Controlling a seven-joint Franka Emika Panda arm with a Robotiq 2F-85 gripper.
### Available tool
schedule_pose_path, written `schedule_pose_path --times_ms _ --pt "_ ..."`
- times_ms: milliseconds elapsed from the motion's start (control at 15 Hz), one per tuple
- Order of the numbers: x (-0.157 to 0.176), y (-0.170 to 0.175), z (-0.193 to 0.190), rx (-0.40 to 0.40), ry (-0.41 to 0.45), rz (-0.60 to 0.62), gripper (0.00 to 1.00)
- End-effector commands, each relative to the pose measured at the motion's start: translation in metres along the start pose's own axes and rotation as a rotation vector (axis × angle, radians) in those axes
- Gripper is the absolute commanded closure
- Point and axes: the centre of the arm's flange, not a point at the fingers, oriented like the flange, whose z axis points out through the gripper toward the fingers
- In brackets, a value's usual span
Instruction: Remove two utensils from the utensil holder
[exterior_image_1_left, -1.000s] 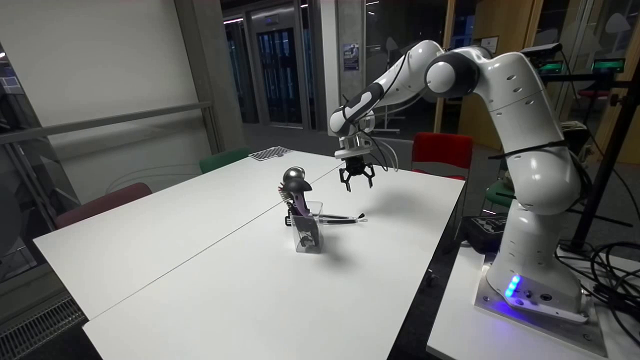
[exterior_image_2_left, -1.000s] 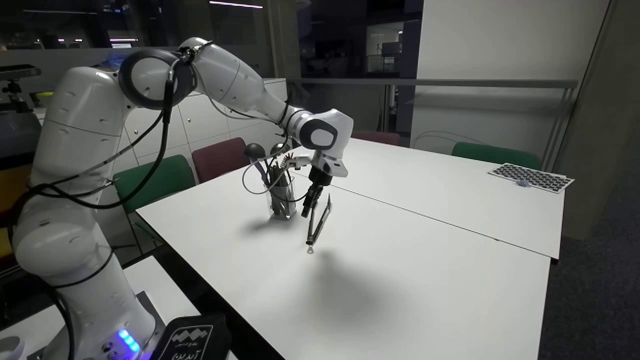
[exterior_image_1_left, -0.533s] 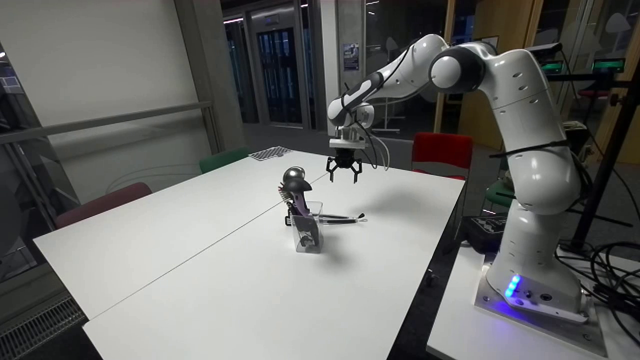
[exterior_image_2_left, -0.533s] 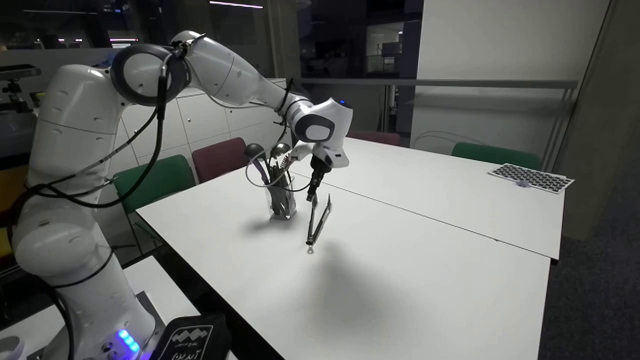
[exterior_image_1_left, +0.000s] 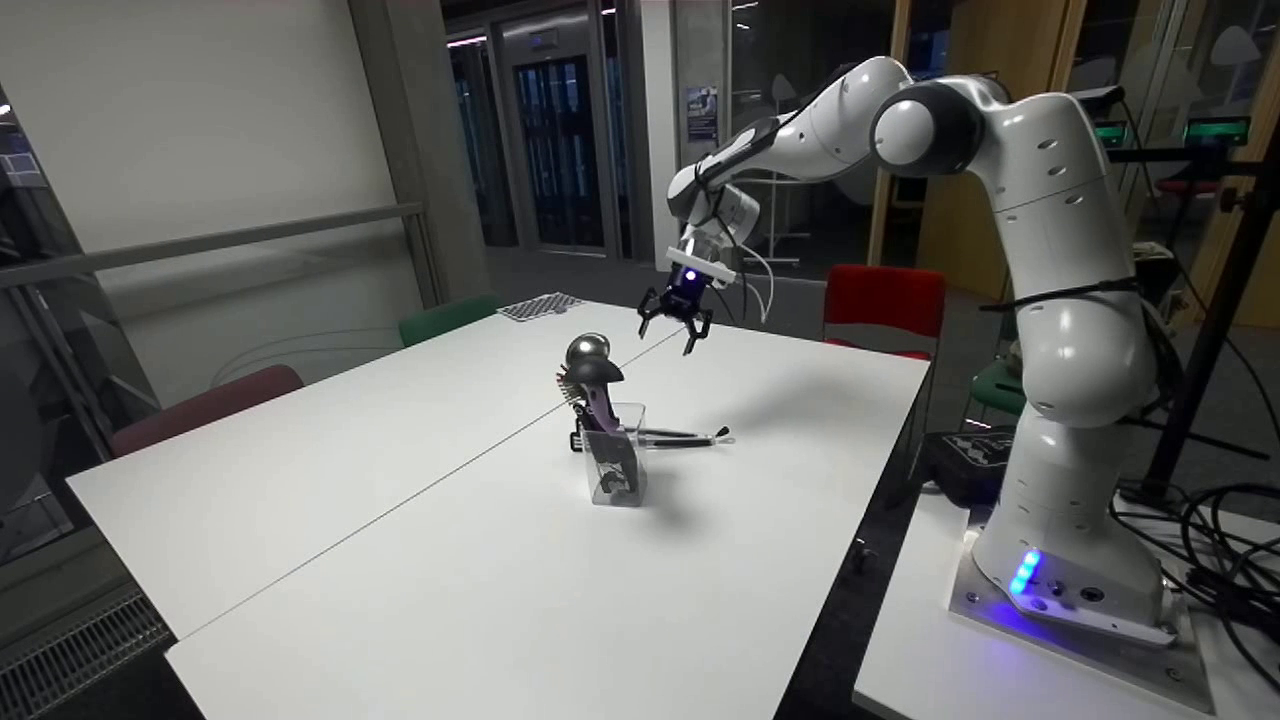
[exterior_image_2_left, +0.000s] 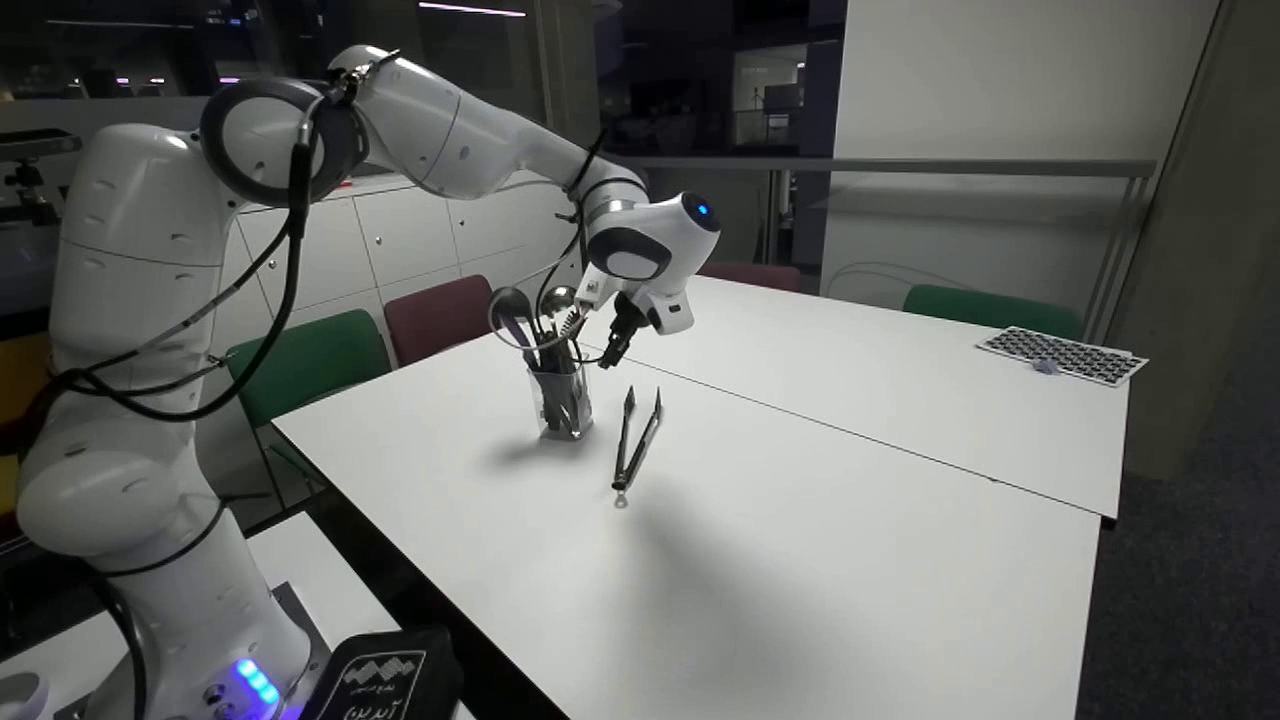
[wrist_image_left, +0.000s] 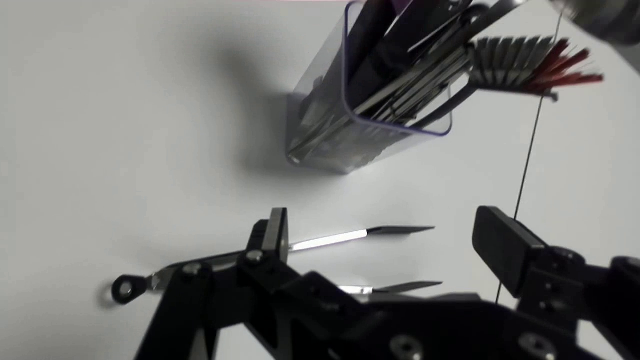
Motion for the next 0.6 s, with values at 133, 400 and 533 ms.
schedule_pose_path --times_ms 133,400,533 --pt "-0.03 0.006 -0.015 0.085 -0.287 -0.08 0.0" --pt "-0.029 0.008 -0.005 0.055 -0.301 -0.062 0.0" --pt "-0.029 0.009 -0.005 0.056 -0.306 -0.061 0.0"
